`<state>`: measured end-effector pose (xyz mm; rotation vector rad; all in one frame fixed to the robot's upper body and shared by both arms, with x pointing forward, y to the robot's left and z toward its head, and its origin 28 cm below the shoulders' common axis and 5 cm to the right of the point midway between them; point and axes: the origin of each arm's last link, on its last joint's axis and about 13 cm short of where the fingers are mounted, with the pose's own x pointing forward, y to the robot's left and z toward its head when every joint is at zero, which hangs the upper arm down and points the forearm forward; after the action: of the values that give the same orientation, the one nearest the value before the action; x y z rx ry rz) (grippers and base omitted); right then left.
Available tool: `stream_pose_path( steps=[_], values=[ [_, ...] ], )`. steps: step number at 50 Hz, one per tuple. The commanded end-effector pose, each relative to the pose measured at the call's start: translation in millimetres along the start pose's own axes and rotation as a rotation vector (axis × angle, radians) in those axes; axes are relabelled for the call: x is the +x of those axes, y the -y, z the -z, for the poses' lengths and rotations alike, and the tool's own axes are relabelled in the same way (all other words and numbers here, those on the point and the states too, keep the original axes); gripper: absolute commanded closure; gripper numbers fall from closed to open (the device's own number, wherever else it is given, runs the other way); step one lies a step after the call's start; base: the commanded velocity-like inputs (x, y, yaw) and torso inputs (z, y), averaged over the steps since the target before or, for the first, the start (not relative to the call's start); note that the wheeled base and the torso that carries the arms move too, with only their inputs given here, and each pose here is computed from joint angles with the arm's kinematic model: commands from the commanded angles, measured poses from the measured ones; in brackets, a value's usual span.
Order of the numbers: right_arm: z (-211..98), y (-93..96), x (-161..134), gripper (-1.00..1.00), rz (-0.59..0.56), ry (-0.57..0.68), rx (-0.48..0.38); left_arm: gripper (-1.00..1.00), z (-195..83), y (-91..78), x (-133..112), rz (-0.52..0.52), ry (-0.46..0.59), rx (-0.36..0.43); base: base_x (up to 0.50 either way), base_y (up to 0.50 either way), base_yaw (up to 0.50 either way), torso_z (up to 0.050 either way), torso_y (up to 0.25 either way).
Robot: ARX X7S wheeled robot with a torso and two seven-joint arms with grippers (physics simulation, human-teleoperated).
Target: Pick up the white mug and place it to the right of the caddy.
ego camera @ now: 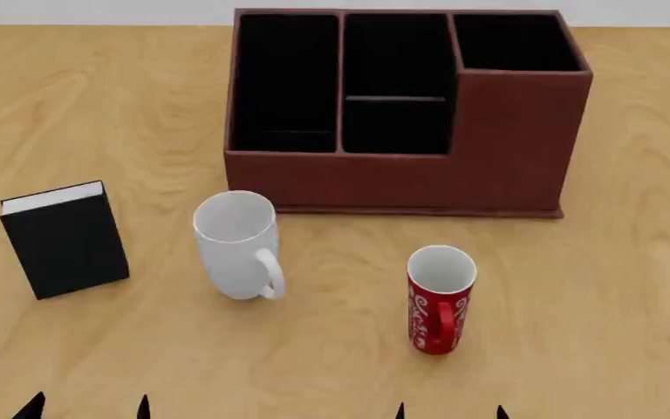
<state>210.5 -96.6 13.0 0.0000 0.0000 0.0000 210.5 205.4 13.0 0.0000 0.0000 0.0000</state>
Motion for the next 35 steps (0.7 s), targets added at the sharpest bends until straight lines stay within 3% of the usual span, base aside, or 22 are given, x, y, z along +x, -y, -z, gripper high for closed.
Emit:
stream_pose_path(
  steps=[1, 2, 6, 13, 19, 27, 35],
  values=[
    [0, -0.1, 0, -1.00, 0.000, 0.000, -0.009, -1.00, 0, -0.3, 0, 0.000, 0.000, 0.010, 0.00, 0.00, 0.00, 0.000, 0.000],
    [1, 0.1, 1, -1.00, 0.016, -0.030, 0.031, -1.00, 1, -0.1, 1, -0.011, -0.005, 0.011, 0.00, 0.00, 0.00, 0.000, 0.000],
    [1, 3.1, 4, -1.00, -0.039, -0.076, 0.050, -1.00, -2, 1.5, 4, 0.005, -0.015, -0.013, 0.00, 0.00, 0.00, 0.000, 0.000],
    [-16, 9.0, 16, -1.00, -0.040, -0.079, 0.006, -1.00, -23, -1.8, 4, 0.000, 0.011, 0.000, 0.00, 0.00, 0.00, 0.000, 0.000],
    [-40, 11.1, 24, -1.00, -0.014, -0.024, -0.096, -1.00, -40, -1.8, 14, 0.043, 0.040, 0.055, 0.00, 0.00, 0.00, 0.000, 0.000],
    [-73, 16.1, 36, -1.00, -0.013, 0.008, -0.108, -1.00, -67, -1.9, 22, 0.052, 0.093, 0.093, 0.00, 0.00, 0.00, 0.000, 0.000],
    [-98, 24.3, 47, -1.00, -0.002, 0.032, -0.137, -1.00, -90, -4.6, 28, 0.092, 0.098, 0.076, 0.00, 0.00, 0.00, 0.000, 0.000]
  ],
)
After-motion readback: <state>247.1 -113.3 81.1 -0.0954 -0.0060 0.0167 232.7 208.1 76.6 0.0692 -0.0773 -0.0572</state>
